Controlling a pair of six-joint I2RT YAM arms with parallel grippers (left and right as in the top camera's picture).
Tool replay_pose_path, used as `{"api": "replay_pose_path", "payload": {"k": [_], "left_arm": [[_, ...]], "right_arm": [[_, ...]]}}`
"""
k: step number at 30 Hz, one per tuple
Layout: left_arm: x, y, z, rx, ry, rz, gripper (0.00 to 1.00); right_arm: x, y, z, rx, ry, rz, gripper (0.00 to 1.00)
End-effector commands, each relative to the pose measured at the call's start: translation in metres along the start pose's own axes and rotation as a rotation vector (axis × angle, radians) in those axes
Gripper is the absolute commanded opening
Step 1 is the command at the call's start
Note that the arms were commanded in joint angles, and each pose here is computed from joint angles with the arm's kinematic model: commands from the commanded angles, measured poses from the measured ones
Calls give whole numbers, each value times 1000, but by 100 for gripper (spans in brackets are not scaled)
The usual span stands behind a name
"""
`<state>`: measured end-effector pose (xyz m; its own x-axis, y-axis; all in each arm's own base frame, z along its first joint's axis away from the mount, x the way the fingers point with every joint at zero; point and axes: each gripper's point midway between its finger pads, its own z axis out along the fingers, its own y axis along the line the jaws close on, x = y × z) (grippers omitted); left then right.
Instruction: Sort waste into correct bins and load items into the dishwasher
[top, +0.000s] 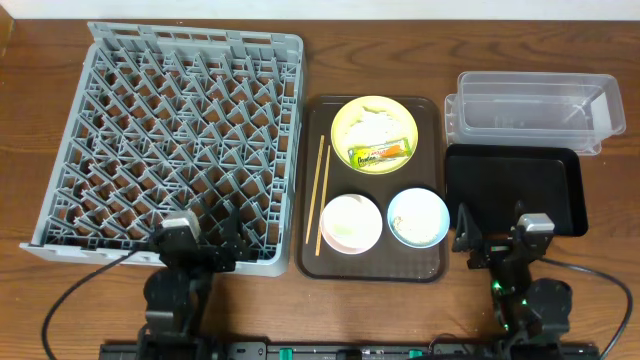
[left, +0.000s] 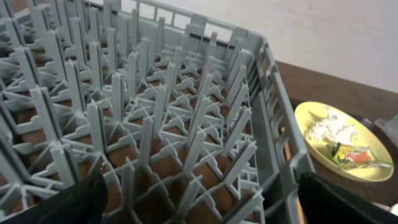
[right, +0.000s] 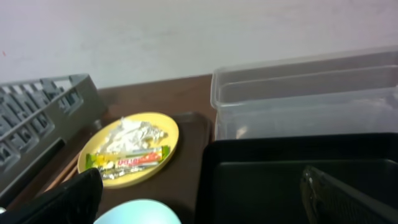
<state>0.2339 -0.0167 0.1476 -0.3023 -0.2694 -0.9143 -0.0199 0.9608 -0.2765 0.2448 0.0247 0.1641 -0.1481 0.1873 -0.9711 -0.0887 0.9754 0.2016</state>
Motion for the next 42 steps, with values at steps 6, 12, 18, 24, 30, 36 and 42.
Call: {"api": "replay_pose_path", "payload": {"k": [6, 12, 18, 24, 30, 36, 42], "left_arm": [[-46, -12, -14, -62, 174, 8, 98], [-48, -13, -18, -117, 396, 63, 98], [-53, -14, -24, -160, 552, 63, 98], [-47, -12, -21, -175, 608, 63, 98], [-46, -12, -21, -175, 610, 63, 98], [-47, -12, -21, -175, 608, 63, 98], [-47, -12, -21, -175, 608, 63, 98]], "right_arm": [[-58, 23, 9, -42, 164, -114, 99], [-66, 37, 35, -85, 415, -80, 99], [-72, 61, 58, -195, 687, -59, 99], [-75, 75, 89, -277, 828, -46, 99], [-83, 104, 128, -400, 713, -47, 99], [-63, 121, 177, -247, 641, -201, 89], [-10, 133, 211, -126, 689, -177, 79]]}}
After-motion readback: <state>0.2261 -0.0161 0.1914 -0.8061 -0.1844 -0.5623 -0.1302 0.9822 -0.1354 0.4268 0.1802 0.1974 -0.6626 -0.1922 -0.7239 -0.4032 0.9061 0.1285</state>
